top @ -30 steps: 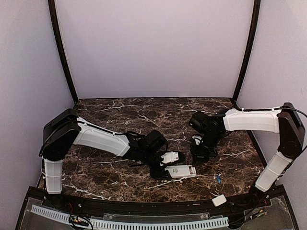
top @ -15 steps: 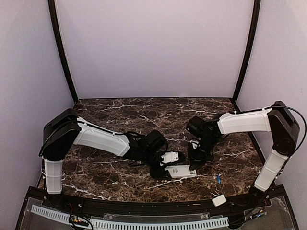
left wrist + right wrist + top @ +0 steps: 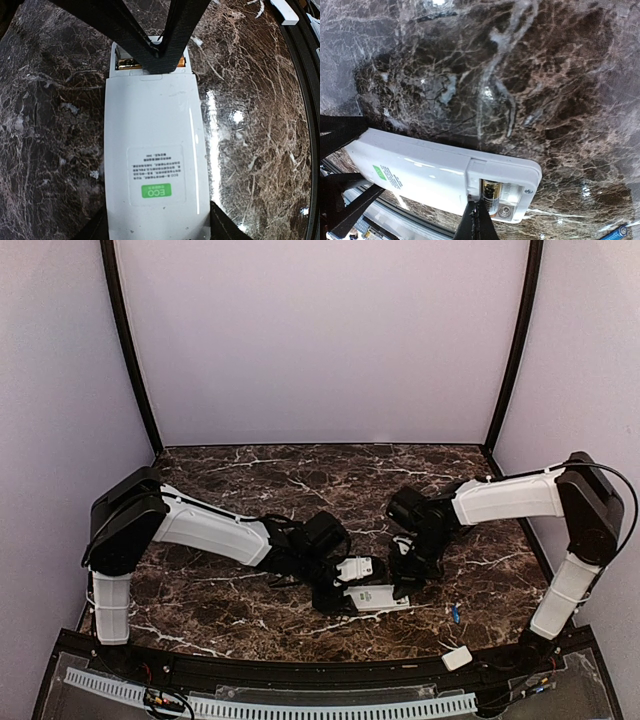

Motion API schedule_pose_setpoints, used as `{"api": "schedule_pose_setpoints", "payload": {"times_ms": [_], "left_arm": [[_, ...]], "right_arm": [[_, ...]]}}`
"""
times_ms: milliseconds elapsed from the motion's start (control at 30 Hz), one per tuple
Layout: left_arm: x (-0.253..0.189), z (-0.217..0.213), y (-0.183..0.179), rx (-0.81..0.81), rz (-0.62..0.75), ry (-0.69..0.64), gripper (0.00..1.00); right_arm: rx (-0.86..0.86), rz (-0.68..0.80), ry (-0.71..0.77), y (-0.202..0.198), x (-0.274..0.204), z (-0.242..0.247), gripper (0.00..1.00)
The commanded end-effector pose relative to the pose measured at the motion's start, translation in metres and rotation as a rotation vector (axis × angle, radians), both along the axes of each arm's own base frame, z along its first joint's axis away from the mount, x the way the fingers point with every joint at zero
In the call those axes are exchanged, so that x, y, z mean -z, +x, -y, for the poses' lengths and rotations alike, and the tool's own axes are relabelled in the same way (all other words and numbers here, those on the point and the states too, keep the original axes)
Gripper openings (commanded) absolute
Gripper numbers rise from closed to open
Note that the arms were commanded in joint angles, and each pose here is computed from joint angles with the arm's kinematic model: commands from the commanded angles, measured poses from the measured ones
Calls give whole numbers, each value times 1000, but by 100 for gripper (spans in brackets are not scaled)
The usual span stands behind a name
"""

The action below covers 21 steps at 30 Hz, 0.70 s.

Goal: Load the batteries into the remote control
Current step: Press the battery in the battery compartment.

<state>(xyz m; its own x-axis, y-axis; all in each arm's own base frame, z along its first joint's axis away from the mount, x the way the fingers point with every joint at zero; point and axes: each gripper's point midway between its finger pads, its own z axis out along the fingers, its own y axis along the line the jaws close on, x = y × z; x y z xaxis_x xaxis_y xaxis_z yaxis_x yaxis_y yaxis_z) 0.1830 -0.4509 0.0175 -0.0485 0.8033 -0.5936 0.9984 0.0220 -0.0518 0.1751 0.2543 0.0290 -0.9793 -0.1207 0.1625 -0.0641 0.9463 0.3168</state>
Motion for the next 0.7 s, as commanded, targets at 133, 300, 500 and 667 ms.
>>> {"api": "schedule_pose_setpoints", "payload": {"times_ms": [133,300,500,667], "left_arm": [[68,-56,-30,-17,-142,270,12],[69,-56,-30,-19,-142,272,12],[68,-56,-30,-19,-142,273,12],[69,-56,-30,-18,-142,273,12]], "right_arm": [[-5,-47,-74,-17,26,15,0],[-53,73,-30,9,-24,2,0],[75,137,-245,17,-61,62,14],[184,28,-432,-25,-41,123,37]]}}
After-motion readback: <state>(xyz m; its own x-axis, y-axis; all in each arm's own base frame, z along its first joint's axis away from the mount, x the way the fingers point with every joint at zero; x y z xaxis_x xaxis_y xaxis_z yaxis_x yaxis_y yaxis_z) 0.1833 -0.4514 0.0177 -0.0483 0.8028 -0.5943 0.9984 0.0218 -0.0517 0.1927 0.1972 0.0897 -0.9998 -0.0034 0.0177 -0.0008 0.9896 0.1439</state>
